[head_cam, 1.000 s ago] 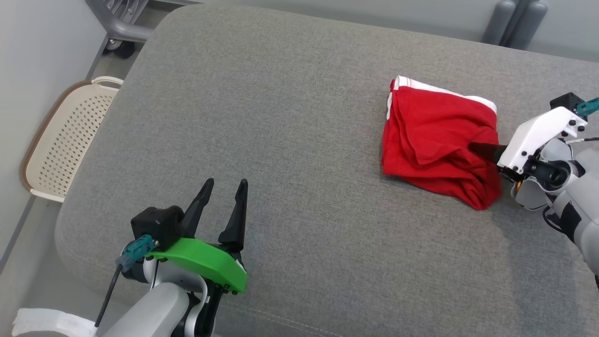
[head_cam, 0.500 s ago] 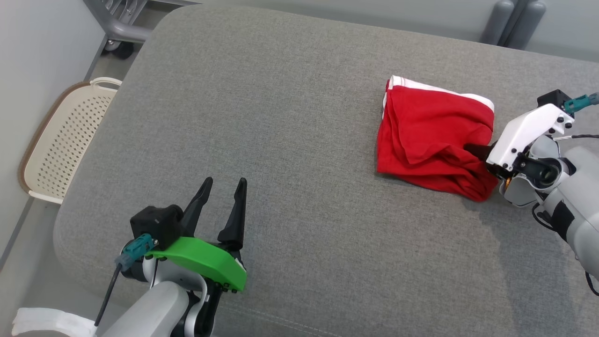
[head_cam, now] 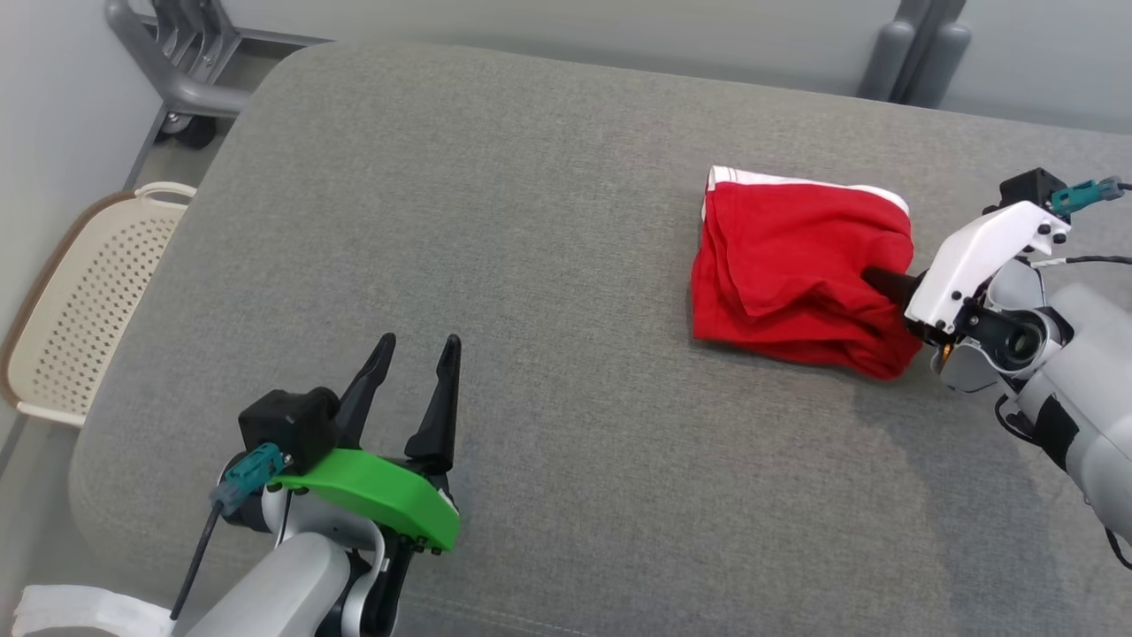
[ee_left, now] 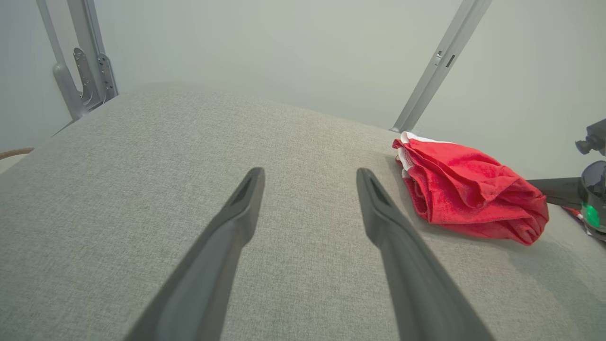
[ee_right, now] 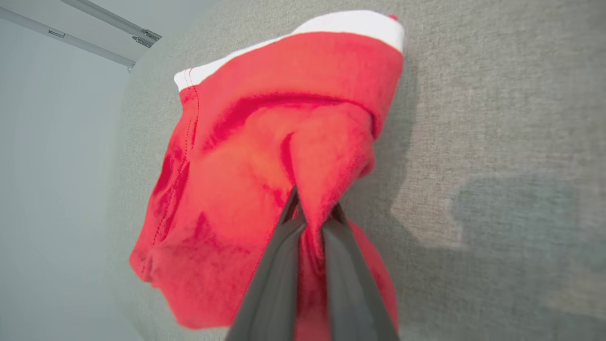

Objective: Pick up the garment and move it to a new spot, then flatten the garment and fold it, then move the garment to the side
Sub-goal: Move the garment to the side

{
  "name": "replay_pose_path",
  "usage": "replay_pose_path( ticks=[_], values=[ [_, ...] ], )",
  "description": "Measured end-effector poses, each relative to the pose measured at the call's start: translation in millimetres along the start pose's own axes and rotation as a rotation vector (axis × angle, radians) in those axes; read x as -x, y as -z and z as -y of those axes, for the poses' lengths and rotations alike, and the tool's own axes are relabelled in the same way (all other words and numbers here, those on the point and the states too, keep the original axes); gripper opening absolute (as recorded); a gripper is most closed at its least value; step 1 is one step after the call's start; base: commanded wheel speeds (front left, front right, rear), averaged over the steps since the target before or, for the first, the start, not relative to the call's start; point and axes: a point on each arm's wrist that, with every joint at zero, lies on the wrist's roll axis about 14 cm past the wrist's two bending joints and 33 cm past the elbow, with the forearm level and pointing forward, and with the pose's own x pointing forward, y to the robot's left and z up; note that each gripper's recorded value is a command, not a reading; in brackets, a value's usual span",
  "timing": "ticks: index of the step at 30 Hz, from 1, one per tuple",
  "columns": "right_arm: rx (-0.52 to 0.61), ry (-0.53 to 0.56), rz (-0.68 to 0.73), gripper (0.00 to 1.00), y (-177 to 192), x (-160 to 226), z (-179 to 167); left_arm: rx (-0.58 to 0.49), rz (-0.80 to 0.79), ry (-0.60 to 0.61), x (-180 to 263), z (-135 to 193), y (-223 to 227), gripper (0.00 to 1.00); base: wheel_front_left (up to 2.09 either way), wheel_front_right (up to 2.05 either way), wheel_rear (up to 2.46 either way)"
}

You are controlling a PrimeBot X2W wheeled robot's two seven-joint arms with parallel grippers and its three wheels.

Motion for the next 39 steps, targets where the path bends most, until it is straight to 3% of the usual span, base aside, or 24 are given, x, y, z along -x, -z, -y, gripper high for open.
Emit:
replay_pose_path(
  ticks=[8, 30, 39],
  values=[
    [-0.005, 0.033, 0.051, 0.0, -2.2, 33.7, 16.6, -0.003, -0.004, 0.099, -10.9, 29.4, 0.0, 1.0, 0.0, 0.0, 0.0],
    [-0.093, 0.192, 0.221, 0.0, 3.0, 156.0, 88.5, -0.094, -0.021, 0.633, -24.3, 178.5, 18.5, 1.0, 0.0, 0.0, 0.0],
    [-0.124, 0.236, 0.273, 0.0, 9.9, 191.4, 106.2, -0.092, -0.052, 0.76, -23.6, 219.1, 32.9, 1.0, 0.0, 0.0, 0.0]
  ],
)
